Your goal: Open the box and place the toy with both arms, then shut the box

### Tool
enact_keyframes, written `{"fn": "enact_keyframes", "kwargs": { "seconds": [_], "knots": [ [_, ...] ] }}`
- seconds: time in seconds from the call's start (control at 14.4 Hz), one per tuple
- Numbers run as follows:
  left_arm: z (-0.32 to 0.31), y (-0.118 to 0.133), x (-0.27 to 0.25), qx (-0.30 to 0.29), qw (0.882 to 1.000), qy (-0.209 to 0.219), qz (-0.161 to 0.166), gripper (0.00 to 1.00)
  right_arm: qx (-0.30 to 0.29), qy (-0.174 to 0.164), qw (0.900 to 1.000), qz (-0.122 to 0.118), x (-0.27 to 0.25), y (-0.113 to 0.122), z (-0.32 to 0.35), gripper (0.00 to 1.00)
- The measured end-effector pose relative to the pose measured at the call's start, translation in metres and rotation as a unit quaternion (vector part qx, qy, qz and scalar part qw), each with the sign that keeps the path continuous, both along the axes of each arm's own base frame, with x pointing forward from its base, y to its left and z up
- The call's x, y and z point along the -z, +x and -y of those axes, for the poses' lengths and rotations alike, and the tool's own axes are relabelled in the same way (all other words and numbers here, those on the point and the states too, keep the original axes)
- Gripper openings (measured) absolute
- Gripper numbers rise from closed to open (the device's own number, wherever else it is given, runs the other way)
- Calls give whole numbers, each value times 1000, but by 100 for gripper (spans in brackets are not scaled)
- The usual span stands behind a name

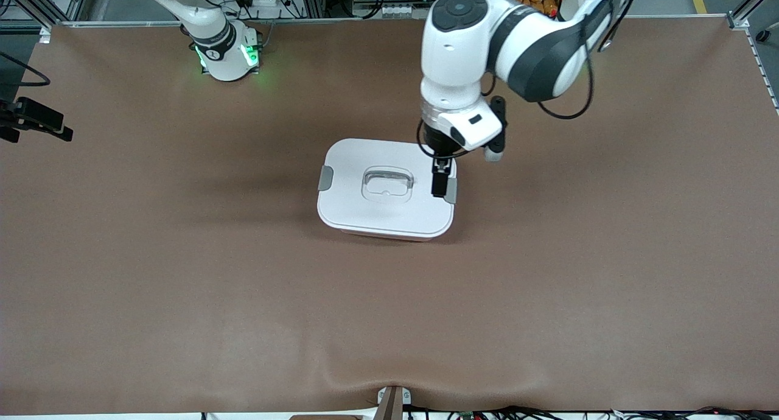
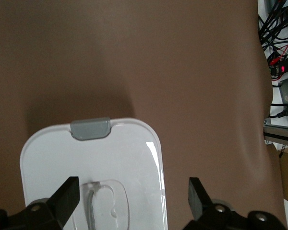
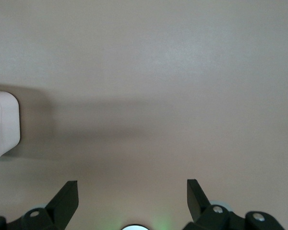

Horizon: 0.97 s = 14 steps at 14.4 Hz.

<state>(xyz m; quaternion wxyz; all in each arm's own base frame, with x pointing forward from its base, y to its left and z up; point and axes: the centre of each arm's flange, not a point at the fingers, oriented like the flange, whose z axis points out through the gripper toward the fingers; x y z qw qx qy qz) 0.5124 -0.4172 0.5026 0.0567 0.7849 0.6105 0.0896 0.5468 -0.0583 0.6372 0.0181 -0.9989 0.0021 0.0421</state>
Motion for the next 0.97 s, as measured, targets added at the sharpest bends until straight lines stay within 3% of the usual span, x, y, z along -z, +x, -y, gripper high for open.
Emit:
{"fn": "enact_keyframes", "kwargs": {
  "seconds": [0.42, 0.97],
  "knots": [
    [-67, 27, -33, 122, 991, 29, -36, 100, 0, 0, 1000, 0, 0, 0, 0, 100],
    [-134, 53, -51, 257, 962, 60, -75, 100, 0, 0, 1000, 0, 0, 0, 0, 100]
  ]
}}
